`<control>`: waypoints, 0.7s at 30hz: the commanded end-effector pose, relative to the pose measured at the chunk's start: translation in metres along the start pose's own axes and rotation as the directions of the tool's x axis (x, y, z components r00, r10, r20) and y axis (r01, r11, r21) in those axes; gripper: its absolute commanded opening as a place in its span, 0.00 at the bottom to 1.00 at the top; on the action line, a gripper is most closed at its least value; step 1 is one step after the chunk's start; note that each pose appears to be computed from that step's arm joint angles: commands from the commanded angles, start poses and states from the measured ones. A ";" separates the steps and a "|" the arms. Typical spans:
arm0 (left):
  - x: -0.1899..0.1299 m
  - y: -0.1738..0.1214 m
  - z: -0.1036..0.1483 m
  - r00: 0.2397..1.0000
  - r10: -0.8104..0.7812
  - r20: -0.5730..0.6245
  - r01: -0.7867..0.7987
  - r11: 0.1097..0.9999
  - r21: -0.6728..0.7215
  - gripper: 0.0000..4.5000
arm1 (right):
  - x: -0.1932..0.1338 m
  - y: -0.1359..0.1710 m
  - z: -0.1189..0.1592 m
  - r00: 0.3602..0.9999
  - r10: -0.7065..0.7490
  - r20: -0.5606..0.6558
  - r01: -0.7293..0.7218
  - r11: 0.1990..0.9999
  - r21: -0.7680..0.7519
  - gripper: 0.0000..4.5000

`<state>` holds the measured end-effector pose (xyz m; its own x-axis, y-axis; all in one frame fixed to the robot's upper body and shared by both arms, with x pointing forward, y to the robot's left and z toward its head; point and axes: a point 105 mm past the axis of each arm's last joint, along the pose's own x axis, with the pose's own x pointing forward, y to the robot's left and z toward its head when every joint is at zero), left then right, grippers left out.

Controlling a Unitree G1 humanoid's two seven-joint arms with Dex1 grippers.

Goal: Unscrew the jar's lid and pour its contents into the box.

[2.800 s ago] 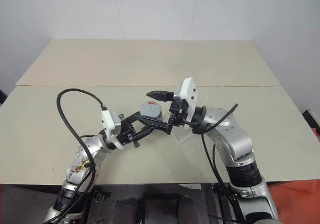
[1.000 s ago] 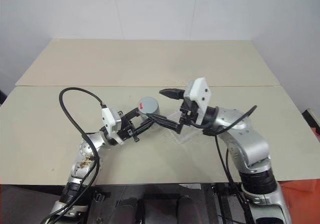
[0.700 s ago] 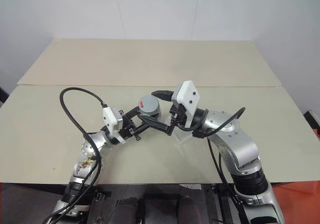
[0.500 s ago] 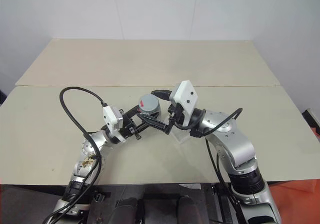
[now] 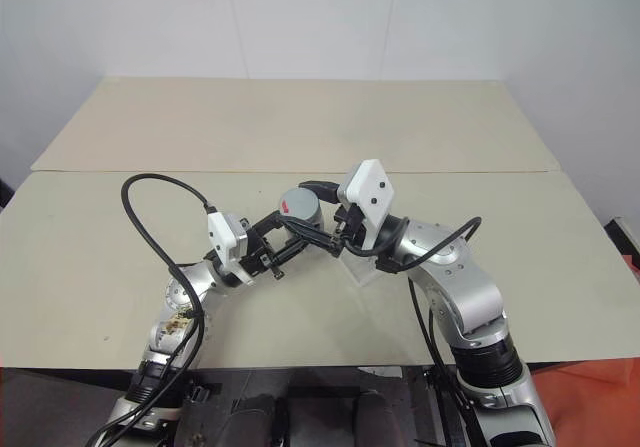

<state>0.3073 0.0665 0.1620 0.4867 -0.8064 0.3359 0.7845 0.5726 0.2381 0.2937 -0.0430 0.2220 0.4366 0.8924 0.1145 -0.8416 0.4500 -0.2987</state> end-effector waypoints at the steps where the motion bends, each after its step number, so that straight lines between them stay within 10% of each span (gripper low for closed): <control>1: 0.003 -0.008 0.009 0.997 -0.072 0.033 0.072 0.997 -0.007 0.43 | -0.004 -0.002 0.012 0.999 0.005 0.040 -0.003 0.999 -0.048 0.62; 21: -0.019 -0.038 0.007 0.946 -0.324 -0.010 0.321 0.940 -0.115 0.43 | -0.021 -0.010 0.028 0.960 0.248 0.129 -0.264 0.957 0.124 0.62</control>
<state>0.2705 0.0650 0.1403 0.2475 -0.9477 0.2016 0.9440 0.2827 0.1702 0.2878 -0.0658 0.2378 0.1953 0.9727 0.1256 -0.9590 0.2162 -0.1835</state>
